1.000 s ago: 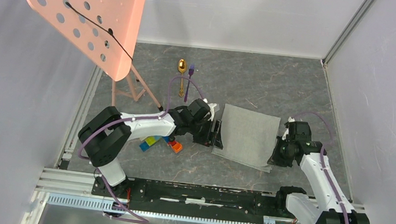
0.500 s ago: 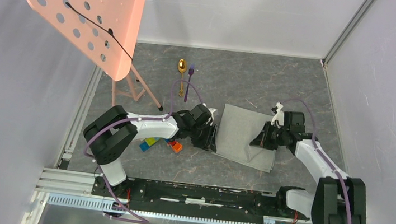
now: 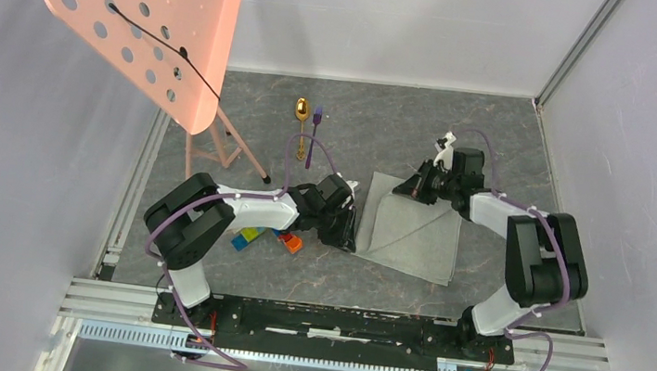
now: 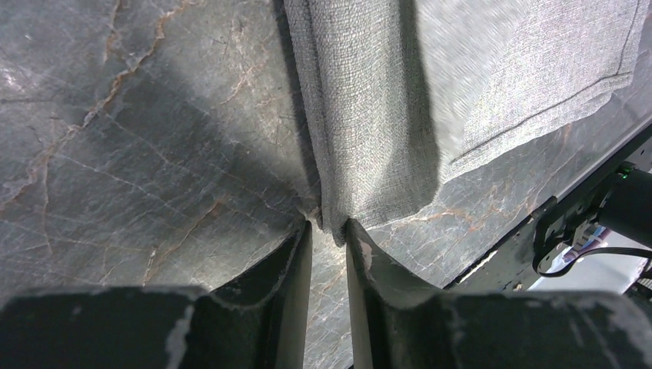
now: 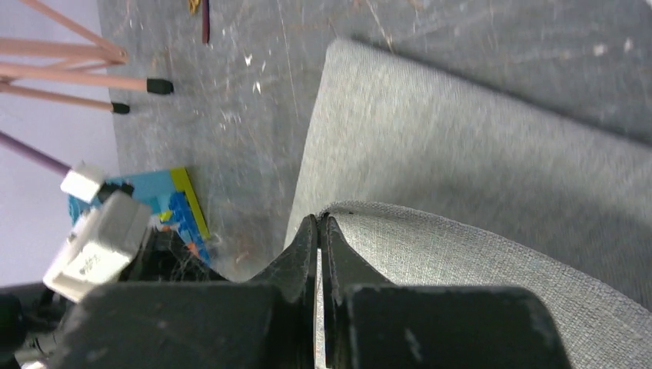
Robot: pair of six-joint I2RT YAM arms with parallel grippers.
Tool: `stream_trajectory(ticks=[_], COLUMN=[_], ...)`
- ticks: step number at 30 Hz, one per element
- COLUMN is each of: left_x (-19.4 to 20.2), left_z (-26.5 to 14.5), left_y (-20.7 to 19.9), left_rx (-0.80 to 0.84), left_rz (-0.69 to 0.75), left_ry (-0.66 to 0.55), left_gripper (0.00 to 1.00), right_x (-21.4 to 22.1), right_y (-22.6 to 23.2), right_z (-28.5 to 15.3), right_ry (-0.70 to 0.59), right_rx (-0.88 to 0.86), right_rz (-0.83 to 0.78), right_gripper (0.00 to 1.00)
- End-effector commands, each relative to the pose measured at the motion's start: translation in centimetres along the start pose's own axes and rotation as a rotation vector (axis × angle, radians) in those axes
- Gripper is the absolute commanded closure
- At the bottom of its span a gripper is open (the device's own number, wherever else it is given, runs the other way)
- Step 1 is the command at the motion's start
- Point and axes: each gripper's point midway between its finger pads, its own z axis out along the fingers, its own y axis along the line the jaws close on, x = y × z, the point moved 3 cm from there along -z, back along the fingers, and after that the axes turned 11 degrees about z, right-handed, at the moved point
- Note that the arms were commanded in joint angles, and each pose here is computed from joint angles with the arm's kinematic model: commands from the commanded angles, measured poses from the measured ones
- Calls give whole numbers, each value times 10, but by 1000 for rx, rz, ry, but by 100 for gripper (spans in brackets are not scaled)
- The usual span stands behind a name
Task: Fold the napkin into a case and place the utensils inside
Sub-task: Fold the top corner of the square-folded napkin at the center of the board.
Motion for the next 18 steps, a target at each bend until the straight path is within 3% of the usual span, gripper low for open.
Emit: stream_trajectory(ticks=[1, 18], left_x=[16, 32], left_z=[12, 15], left_y=[15, 21], left_rx=[-52, -78], left_rz=[12, 12], left_ry=[40, 66], left_gripper=[70, 75], right_x=[-37, -41], right_y=[27, 15], right_z=[18, 47], right_ry=[-101, -72], right_rx=[-95, -60], right_rz=[-19, -1], right_gripper=[100, 100])
